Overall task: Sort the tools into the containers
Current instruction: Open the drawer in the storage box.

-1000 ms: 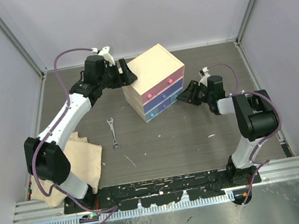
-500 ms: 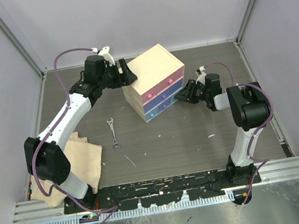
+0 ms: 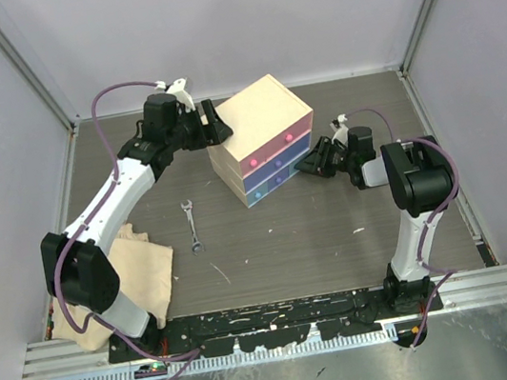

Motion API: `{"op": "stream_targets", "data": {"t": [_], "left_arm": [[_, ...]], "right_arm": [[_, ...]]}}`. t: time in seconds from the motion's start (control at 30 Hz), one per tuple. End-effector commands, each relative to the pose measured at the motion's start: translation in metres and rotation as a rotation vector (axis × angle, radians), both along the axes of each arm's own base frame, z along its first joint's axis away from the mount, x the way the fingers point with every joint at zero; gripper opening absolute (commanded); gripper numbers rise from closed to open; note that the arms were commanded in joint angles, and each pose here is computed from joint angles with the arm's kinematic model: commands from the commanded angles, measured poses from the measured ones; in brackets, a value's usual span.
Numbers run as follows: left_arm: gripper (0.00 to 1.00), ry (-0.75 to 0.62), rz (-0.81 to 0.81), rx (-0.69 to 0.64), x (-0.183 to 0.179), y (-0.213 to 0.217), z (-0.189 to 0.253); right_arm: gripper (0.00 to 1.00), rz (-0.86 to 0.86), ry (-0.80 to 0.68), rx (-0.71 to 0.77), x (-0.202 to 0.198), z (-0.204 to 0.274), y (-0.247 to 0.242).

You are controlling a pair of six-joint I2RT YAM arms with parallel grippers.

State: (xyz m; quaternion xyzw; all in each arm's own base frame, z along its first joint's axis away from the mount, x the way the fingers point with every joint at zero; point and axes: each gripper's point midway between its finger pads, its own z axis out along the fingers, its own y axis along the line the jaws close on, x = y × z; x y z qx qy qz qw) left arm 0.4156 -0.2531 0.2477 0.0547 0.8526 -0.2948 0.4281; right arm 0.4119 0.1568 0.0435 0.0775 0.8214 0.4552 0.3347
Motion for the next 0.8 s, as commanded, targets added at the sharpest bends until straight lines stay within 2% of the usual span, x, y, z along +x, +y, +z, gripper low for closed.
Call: {"op": "stream_targets", "data": {"t": [0.0, 0.37, 0.77], "left_arm": [[0.74, 0.054, -0.058, 0.062, -0.009, -0.009, -0.026], [0.73, 0.051, -0.054, 0.063, -0.009, -0.008, -0.024], [0.74, 0.052, -0.041, 0.077, -0.008, -0.005, -0.024]], "right_arm": [[0.38, -0.005, -0.169, 0.018, 0.027, 0.038, 0.002], [0.16, -0.011, -0.204, 0.019, 0.023, 0.046, 0.002], [0.11, 0.018, -0.091, -0.005, -0.024, 0.012, -0.002]]}}
